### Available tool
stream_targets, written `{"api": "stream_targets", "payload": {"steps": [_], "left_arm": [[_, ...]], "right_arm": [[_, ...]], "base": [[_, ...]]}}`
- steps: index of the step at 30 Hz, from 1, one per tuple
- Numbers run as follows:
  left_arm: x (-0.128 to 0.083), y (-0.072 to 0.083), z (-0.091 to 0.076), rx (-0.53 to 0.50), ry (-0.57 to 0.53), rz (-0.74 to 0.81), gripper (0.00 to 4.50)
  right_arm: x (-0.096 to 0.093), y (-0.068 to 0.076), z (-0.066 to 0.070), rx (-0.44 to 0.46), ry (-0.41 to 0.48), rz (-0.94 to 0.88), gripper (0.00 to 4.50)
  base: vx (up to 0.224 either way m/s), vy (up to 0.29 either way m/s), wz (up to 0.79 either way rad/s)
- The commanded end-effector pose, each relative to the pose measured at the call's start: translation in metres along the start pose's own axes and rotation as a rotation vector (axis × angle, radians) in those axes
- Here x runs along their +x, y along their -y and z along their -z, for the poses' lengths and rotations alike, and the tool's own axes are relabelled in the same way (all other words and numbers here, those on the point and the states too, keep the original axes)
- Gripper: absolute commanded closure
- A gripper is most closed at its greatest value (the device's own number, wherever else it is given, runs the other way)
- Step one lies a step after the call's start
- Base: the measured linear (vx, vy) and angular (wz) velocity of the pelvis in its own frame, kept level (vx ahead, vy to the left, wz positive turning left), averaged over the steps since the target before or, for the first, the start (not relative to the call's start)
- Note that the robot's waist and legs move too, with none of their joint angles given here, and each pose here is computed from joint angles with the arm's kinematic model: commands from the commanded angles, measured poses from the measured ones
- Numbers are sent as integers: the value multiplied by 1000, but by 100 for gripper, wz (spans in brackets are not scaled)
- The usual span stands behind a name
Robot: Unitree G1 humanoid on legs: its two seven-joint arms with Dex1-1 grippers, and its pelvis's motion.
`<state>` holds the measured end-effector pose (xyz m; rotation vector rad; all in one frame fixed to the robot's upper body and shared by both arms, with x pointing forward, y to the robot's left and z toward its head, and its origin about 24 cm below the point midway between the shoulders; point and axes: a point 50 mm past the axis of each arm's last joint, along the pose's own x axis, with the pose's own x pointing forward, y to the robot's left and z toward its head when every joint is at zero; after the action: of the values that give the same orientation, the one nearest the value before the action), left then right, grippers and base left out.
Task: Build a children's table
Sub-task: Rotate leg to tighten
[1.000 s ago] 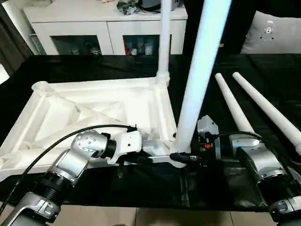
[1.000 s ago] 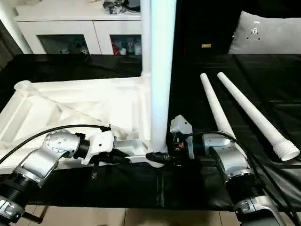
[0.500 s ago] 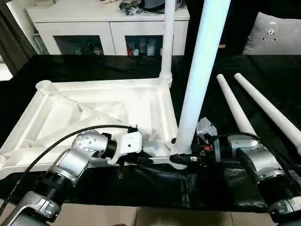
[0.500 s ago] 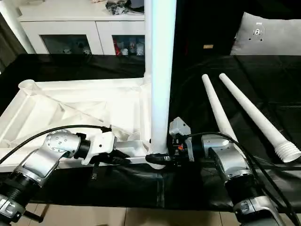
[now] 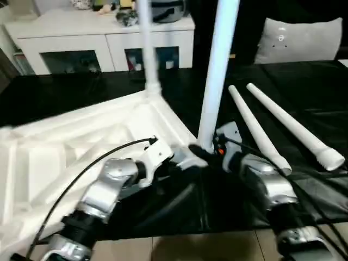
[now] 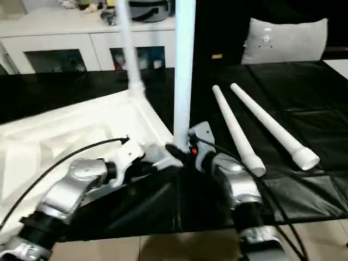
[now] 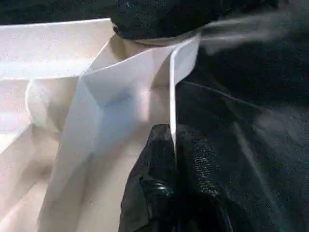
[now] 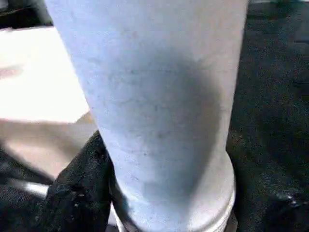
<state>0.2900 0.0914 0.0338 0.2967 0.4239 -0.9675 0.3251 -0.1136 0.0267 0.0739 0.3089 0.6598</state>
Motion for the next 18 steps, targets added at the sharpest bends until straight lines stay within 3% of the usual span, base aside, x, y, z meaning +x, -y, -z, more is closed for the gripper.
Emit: {"api": "stream_targets", "payload": {"steps": [1,2,3,6,9,14,18], "left_arm": [[24,20,-17,-25,43,3,450],[26,21,-19,-28,45,-7,450],[29,22,-21,-30,46,-17,450],[32,22,-25,3,21,-58,450],[28,16,-21,19,6,-78,450],[16,3,-8,67,-28,-59,450],[8,0,-2,125,-44,19,450]], "right_arm": [[18,-16,18,63,-85,73,172],[19,-16,19,58,-89,91,172],[20,-16,20,55,-92,109,117],[21,-16,16,105,-25,107,96],[17,-12,10,98,33,82,58],[-7,5,1,0,114,8,11],[-23,13,-4,-70,141,-67,2]], "base": [[0,0,0],[0,0,0],[0,0,0],[0,0,0],[0,0,0],[0,0,0],[0,0,0]]}}
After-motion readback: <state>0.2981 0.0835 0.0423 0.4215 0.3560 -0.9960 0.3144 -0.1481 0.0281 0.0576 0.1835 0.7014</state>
